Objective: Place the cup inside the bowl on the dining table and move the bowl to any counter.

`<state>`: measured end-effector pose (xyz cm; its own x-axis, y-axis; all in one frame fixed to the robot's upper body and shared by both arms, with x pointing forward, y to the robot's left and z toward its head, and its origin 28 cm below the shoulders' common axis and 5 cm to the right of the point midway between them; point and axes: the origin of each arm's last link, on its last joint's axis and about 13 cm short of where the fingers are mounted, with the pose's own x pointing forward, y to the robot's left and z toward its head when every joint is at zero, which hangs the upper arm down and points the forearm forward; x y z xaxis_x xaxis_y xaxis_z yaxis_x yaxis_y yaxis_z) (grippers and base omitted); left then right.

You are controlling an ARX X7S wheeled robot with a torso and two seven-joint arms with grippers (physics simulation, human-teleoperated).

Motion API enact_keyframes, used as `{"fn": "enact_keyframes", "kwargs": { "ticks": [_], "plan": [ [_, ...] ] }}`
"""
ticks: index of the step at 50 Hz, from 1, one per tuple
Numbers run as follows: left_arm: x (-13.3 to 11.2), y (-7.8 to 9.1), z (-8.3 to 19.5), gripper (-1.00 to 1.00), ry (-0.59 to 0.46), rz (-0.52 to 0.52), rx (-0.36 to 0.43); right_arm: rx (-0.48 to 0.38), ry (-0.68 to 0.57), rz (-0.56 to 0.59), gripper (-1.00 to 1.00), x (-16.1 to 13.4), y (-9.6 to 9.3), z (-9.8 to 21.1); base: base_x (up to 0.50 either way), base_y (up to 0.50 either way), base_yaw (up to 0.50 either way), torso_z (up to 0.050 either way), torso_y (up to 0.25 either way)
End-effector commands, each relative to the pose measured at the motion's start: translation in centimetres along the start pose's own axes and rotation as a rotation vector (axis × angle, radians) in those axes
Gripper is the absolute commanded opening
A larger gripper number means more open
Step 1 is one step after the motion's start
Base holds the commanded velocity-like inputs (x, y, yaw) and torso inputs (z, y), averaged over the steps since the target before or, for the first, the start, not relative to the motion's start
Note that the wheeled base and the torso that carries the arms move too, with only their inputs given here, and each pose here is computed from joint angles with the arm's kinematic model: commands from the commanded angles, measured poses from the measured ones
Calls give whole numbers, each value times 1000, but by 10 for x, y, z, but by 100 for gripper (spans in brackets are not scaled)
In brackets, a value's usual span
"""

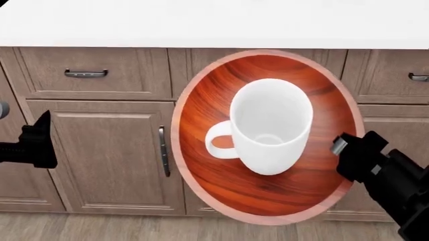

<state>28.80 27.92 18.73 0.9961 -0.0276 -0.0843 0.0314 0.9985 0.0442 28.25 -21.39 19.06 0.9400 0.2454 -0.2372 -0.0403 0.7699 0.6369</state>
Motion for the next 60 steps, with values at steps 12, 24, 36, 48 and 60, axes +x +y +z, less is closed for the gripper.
{"fn": "enact_keyframes", "kwargs": {
  "ticks": [12,24,36,48,60],
  "plan": [
    [-2,-3,8,100,-40,-19,1,10,-31,43,-100,-2,6,9,500,0,0,0,2],
    [-3,-3,8,100,-41,-21,2,3,-32,42,-100,-2,7,11,500,0,0,0,2],
    [-3,-2,9,100,-44,-17,-1,5,-29,37,-100,-3,6,10,500,0,0,1,2],
    [-3,-3,8,100,-42,-20,-4,2,-27,41,-100,-4,8,11,500,0,0,0,2],
    [-3,-2,5,100,-33,-24,-2,3,-37,28,-100,-5,6,12,500,0,0,0,2]
  ]
}}
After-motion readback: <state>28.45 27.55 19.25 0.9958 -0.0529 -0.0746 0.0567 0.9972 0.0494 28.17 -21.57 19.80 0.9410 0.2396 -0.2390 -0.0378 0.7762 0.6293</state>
